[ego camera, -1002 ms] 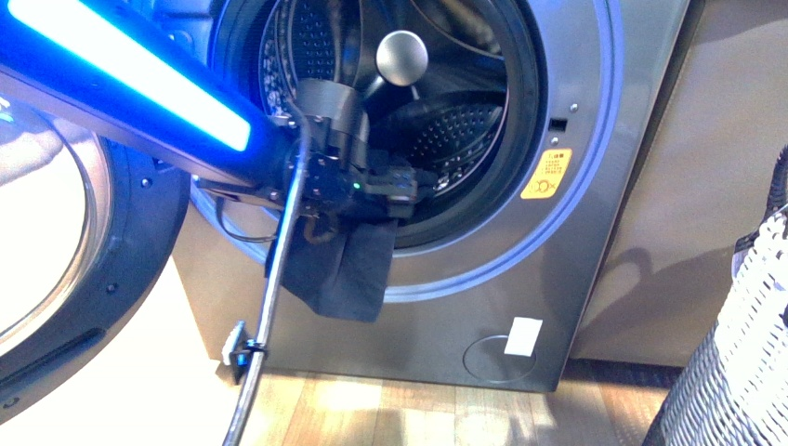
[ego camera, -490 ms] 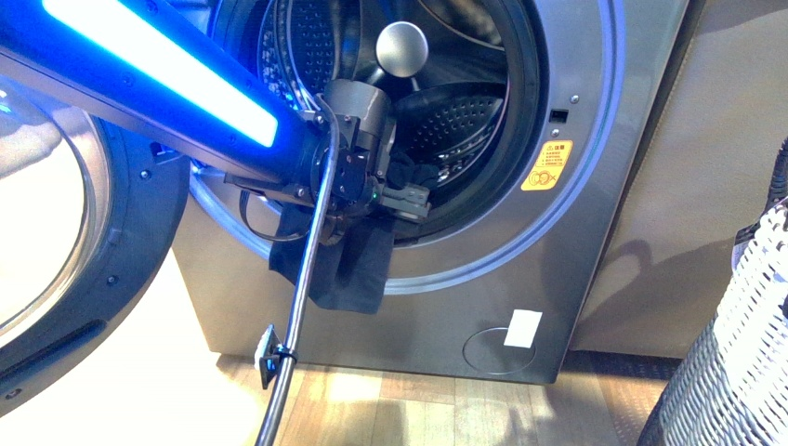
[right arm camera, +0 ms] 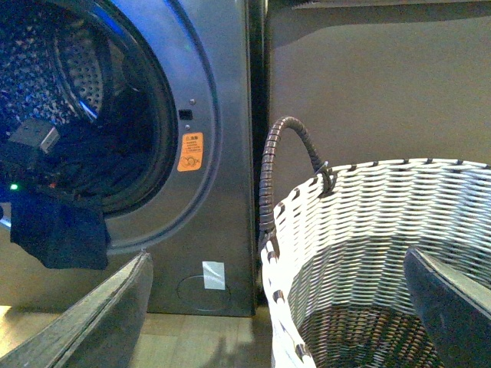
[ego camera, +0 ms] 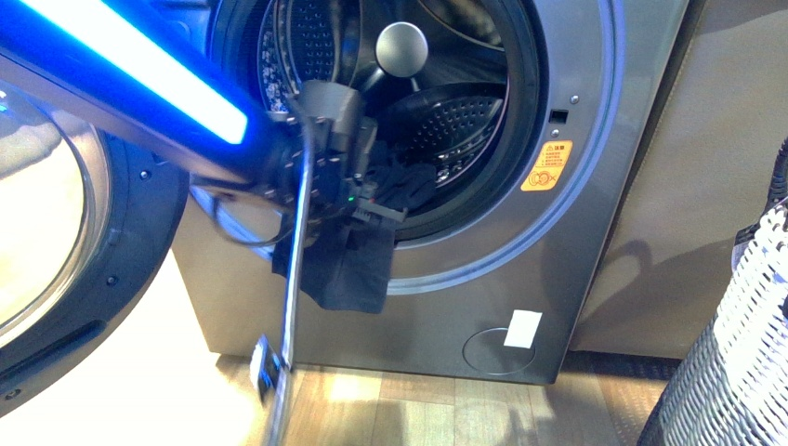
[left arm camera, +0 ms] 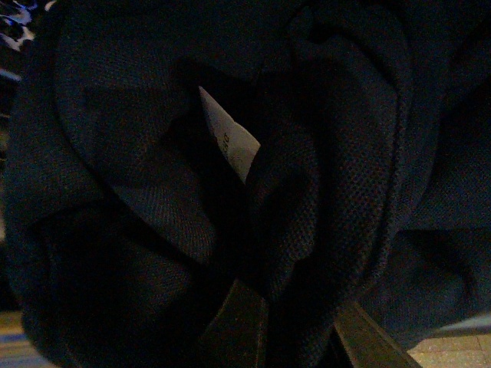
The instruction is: Collect clothes from washing machine
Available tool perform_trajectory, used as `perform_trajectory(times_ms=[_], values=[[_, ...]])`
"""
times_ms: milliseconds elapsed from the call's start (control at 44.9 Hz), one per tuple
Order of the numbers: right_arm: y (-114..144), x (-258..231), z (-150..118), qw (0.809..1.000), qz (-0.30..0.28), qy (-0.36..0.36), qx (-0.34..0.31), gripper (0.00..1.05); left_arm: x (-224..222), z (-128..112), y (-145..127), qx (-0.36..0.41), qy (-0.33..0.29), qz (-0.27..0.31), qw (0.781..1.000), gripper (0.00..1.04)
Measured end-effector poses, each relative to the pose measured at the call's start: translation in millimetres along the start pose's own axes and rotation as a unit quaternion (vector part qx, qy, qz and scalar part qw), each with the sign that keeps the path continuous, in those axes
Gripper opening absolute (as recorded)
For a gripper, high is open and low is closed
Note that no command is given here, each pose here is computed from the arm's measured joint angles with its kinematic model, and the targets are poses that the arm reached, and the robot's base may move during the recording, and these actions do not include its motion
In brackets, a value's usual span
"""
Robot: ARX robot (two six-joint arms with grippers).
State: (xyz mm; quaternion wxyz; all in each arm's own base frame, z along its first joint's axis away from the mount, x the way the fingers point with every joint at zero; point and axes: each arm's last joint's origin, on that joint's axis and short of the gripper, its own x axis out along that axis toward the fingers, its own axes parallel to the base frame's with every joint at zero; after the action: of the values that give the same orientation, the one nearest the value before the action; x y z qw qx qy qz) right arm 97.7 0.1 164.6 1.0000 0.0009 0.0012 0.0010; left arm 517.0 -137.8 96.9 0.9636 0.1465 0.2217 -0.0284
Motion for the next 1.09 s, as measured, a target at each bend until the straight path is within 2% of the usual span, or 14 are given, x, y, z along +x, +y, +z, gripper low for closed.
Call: perform_trajectory(times_ms=[156,512,802,980,1091], values=[[0,0,0,1.0,0.0,0.0,0.0,0.97,-24,2,9,-0.006,-0.025,-0.012,1.0,0.07],[0,0,0,1.0,0.0,0.0,0.0,0.97,-125,32,27,-0.017,-0.123,-0.071,0.99,0.07],[0,0,0,1.0,0.0,0.0,0.0,0.97,-216,47,45,-0.043,-0.203,-0.111,0.972,0.07],[0,0,0,1.0,0.0,0.0,0.0,0.97,-272,70,64,-0.048,-0.247,-0.135,0.958,0.07],[0,0,0,1.0,0.0,0.0,0.0,0.97,-312,100,76,-0.039,-0.275,-0.157,0.948,0.07]])
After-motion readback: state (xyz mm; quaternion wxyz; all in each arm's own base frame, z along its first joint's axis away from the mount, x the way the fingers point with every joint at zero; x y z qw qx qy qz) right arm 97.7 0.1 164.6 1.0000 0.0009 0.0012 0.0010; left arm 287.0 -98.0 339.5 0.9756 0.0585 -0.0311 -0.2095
